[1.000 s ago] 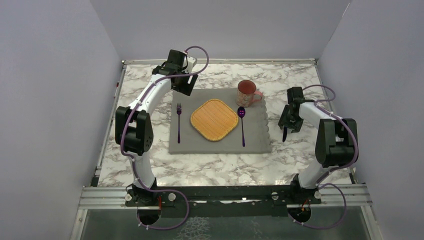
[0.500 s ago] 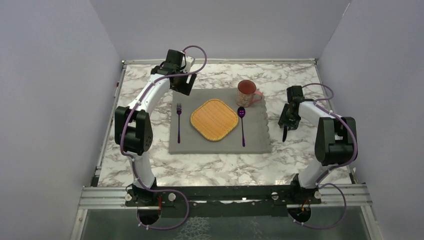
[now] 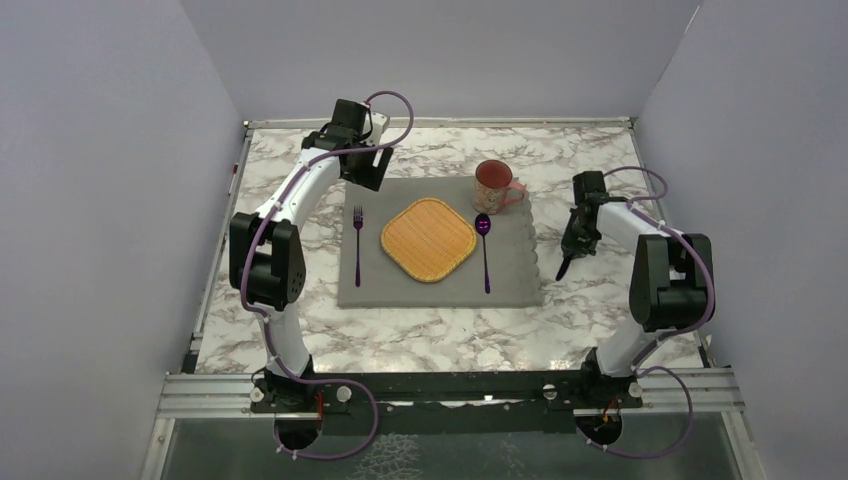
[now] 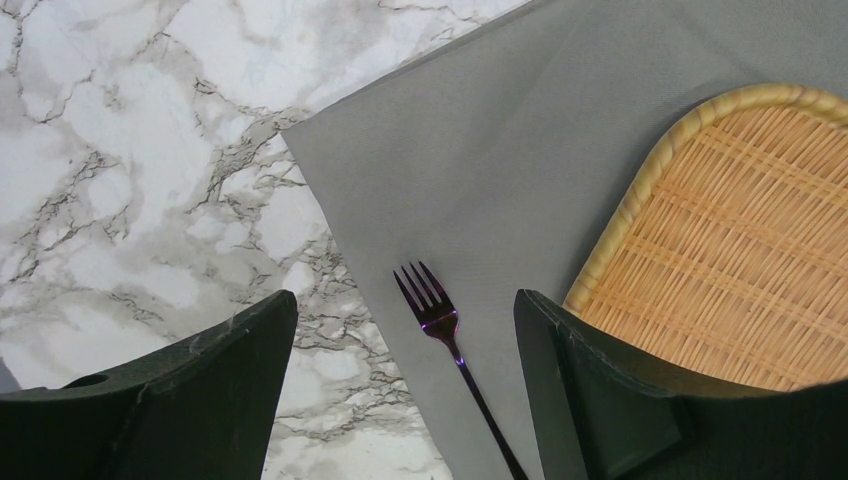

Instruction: Set the dinner table for one person

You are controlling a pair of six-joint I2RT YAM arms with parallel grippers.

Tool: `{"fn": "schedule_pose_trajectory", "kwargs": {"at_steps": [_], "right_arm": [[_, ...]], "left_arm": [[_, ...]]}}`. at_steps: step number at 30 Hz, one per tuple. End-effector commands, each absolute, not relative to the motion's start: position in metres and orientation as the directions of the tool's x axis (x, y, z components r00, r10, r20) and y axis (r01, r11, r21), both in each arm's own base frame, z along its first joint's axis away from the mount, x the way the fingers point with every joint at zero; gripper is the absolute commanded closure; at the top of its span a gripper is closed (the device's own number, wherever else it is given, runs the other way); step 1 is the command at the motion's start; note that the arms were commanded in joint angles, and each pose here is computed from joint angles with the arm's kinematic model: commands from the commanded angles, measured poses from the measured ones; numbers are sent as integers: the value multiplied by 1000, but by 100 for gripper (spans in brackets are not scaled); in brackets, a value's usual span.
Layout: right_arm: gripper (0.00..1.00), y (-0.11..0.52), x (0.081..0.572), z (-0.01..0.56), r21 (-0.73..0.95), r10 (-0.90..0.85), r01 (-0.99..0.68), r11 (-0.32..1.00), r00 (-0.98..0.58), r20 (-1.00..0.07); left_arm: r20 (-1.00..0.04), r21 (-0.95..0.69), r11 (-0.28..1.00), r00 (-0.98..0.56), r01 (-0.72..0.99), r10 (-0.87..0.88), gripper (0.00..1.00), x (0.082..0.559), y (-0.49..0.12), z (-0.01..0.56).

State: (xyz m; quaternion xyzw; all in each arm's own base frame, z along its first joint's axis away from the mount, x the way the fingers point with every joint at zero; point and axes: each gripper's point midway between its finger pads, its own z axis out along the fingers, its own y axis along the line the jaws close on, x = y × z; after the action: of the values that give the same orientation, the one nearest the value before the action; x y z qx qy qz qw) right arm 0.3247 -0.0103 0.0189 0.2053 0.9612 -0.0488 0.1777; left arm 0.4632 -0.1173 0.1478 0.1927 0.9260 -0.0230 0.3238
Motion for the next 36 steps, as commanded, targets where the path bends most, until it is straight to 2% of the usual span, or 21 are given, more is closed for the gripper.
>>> {"fn": "schedule_pose_trajectory", "kwargs": {"at_steps": [1, 3, 10, 14, 16, 22, 24, 36], "right_arm": [[97, -19, 293, 15, -92, 410, 453, 887, -863, -296], [99, -18, 293, 22, -81, 417, 459, 885, -857, -304], [99, -1, 293, 50, 13, 426, 446, 895, -848, -316], [99, 4, 285, 56, 4, 427, 447, 895, -853, -299], [94, 2, 282, 55, -8, 433, 456, 890, -851, -298], [63, -8, 281, 52, -69, 445, 486, 871, -841, -308], [57, -10, 282, 49, -83, 448, 492, 866, -840, -305], [57, -6, 291, 18, -89, 448, 482, 872, -858, -252]], "left_arm": [[-652, 82, 927, -683, 367, 328, 18, 467, -118, 166], [-651, 79, 926, -684, 369, 328, 18, 467, -119, 165], [-653, 62, 925, -686, 374, 322, 18, 470, -123, 164], [-654, 58, 924, -685, 378, 321, 18, 471, -124, 164], [-654, 57, 922, -684, 382, 324, 18, 471, -125, 163], [-652, 60, 920, -682, 387, 329, 18, 471, -124, 163], [-652, 57, 919, -683, 390, 330, 18, 470, -125, 163], [-650, 56, 916, -682, 397, 335, 18, 469, -125, 162]]}}
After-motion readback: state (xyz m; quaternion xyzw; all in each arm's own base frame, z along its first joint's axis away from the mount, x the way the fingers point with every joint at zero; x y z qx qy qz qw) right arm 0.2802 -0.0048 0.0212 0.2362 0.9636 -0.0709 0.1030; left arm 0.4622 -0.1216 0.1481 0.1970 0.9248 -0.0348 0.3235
